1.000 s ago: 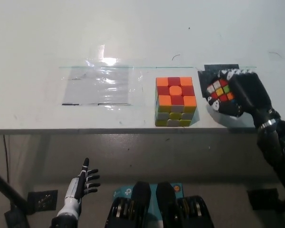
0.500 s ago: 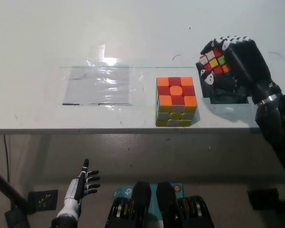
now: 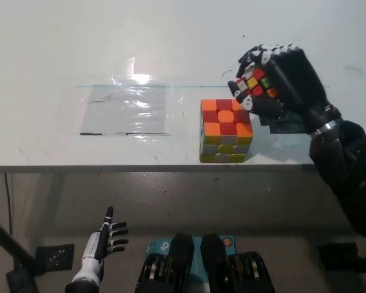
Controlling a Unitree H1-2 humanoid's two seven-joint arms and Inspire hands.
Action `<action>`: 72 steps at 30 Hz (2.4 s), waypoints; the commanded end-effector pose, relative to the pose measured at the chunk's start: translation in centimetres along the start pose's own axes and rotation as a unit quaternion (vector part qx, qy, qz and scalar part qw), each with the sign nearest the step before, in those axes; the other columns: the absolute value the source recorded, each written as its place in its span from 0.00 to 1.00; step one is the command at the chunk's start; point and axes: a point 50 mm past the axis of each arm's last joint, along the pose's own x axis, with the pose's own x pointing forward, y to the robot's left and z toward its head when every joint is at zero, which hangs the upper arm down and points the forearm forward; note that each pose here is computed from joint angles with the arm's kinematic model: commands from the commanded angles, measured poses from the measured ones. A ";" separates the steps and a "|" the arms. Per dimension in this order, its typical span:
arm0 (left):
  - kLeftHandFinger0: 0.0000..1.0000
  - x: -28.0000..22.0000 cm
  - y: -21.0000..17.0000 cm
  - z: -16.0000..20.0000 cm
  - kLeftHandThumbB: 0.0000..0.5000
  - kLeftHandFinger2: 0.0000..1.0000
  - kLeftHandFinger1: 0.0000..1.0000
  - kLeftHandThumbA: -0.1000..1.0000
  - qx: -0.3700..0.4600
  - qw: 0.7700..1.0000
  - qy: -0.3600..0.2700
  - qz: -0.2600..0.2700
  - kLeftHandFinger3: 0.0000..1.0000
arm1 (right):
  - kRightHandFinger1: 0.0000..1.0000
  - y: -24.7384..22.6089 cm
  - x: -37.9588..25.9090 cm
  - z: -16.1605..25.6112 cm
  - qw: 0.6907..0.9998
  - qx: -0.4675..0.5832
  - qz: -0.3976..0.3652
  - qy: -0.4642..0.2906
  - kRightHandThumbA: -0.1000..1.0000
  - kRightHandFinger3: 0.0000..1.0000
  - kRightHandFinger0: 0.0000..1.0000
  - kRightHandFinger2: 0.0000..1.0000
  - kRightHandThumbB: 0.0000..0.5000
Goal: The robot uses its right hand to pick up the small cube kept on the middle on the desk and place it on the bigger cube kept next to it
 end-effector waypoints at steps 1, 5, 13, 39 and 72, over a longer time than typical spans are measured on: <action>0.72 0.5 0.5 1.1 0.37 0.70 0.65 1.00 0.007 1.000 -0.023 0.007 0.68 | 0.18 -0.8 1.7 1.6 1.000 -0.002 -0.007 -0.029 0.00 0.42 0.00 0.59 0.48; 0.72 0.6 0.5 1.1 0.36 0.72 0.66 1.00 0.010 1.000 -0.024 0.006 0.73 | 0.17 0.5 1.7 2.0 1.000 0.016 0.003 -0.024 0.00 0.45 0.00 0.60 0.37; 0.76 0.7 0.5 1.2 0.44 0.72 0.68 1.00 0.012 1.000 -0.019 0.008 0.69 | 0.14 1.8 1.7 1.9 0.999 0.013 0.004 -0.039 0.00 0.42 0.00 0.56 0.36; 0.73 1.0 0.9 1.7 0.39 0.75 0.68 1.00 0.023 0.999 -0.028 0.002 0.74 | 0.75 4.7 1.5 2.4 0.995 -0.043 0.089 -0.005 0.60 1.00 0.58 0.96 0.38; 0.69 0.0 0.7 0.0 0.38 0.68 0.63 1.00 0.011 1.000 -0.017 0.006 0.66 | 1.00 -0.3 1.1 6.8 0.997 -0.044 0.060 -0.038 1.00 1.00 1.00 1.00 0.89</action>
